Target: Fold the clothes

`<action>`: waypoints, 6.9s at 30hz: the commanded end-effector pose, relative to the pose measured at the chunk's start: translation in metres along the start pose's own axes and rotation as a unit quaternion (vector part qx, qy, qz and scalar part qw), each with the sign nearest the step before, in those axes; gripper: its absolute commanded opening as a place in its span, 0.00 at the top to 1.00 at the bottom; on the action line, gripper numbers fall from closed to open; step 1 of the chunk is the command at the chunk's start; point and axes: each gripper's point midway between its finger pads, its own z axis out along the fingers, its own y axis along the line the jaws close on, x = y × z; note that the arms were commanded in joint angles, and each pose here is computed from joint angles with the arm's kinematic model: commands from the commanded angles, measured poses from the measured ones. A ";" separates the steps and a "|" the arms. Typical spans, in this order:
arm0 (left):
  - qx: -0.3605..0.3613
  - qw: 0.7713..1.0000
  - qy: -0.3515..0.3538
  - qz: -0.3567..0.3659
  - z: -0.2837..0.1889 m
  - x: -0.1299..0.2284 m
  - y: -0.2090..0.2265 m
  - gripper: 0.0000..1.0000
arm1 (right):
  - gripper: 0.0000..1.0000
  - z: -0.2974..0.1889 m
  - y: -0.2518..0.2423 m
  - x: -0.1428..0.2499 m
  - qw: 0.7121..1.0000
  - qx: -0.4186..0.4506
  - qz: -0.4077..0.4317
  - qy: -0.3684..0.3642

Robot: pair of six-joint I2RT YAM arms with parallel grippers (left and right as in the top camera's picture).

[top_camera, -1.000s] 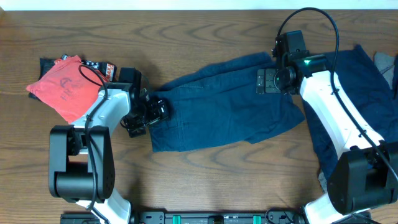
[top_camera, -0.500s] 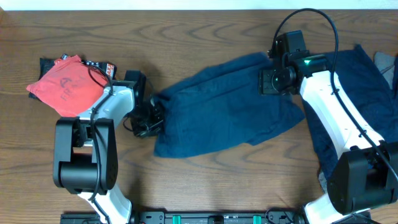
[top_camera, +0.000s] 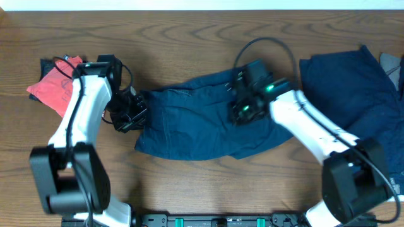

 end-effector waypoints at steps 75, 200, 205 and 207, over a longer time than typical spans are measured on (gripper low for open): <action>0.215 0.920 -0.160 0.285 0.026 0.039 -0.248 0.32 | 0.60 -0.050 -0.132 -0.037 0.982 0.143 0.118 -0.027; 0.006 0.861 -0.509 -0.013 -0.207 -0.183 0.110 0.86 | 0.36 -0.138 -0.119 -0.026 0.950 0.231 0.059 -0.204; 0.002 0.875 -0.479 -0.075 -0.188 -0.188 0.149 0.85 | 0.35 -0.138 -0.119 -0.026 0.950 0.231 0.059 -0.203; 0.000 0.884 -0.460 -0.087 -0.176 -0.188 0.158 0.85 | 0.35 -0.138 -0.119 -0.026 0.950 0.231 0.059 -0.203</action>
